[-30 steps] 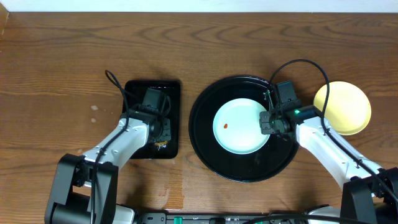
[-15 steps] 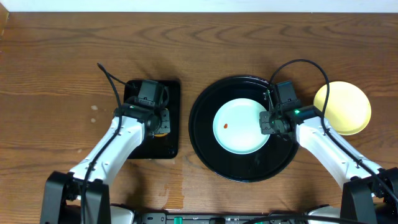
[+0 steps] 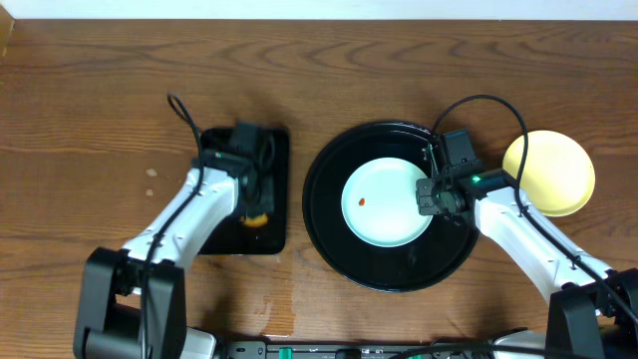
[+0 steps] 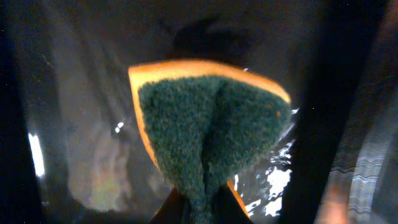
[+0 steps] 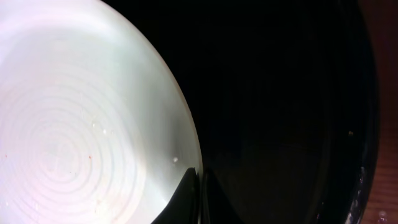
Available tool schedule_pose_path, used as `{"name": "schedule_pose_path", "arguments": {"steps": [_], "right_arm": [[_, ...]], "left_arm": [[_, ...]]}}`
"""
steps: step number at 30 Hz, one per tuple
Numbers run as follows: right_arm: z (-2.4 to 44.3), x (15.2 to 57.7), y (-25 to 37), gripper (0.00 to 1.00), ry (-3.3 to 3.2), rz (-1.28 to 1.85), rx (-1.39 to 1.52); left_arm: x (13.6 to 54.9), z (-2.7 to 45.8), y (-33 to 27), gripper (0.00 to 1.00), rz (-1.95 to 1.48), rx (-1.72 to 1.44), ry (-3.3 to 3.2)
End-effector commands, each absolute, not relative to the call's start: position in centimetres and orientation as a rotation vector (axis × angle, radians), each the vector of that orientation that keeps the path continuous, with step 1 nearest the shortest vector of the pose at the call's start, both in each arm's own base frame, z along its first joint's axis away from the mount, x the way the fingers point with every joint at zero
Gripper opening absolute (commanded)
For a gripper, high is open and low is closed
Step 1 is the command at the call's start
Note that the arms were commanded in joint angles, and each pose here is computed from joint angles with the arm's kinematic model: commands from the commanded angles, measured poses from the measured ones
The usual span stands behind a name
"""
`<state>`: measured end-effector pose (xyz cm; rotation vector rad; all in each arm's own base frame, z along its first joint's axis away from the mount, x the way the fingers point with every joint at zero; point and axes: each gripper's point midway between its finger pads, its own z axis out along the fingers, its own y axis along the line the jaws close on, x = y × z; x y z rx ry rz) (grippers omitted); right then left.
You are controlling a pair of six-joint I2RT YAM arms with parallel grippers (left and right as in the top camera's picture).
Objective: Clean dirty plates on tray and stack at the side
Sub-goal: 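Move the sponge with the left gripper over the pale blue plate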
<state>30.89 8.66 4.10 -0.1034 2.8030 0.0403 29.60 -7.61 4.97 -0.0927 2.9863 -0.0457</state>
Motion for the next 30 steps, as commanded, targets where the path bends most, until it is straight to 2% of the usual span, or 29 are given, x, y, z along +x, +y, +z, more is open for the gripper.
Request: {"name": "schedule_pose_path", "arguments": {"steps": [1,7,14,23,30], "right_arm": [[4.6,31.4,8.5,0.01,2.787,0.028,-0.112],[4.3,31.3,8.9,0.01,2.791,0.061,-0.118],[2.6,30.7,8.7,0.01,2.843,0.042,-0.116],[-0.7,30.0,8.5,0.01,2.940,0.008,-0.099],[-1.0,29.8,8.4,0.01,2.951,0.005,-0.087]], "left_arm": [[32.9,11.1,-10.7,0.08,-0.282,-0.048,2.845],[34.0,13.5,-15.2,0.07,-0.508,-0.053,2.773],[33.4,14.0,-20.8,0.08,-0.558,0.126,2.707],[32.8,12.1,-24.2,0.08,-0.557,0.119,2.727],[31.8,9.0,-28.4,0.07,-0.710,0.079,2.806]]}}
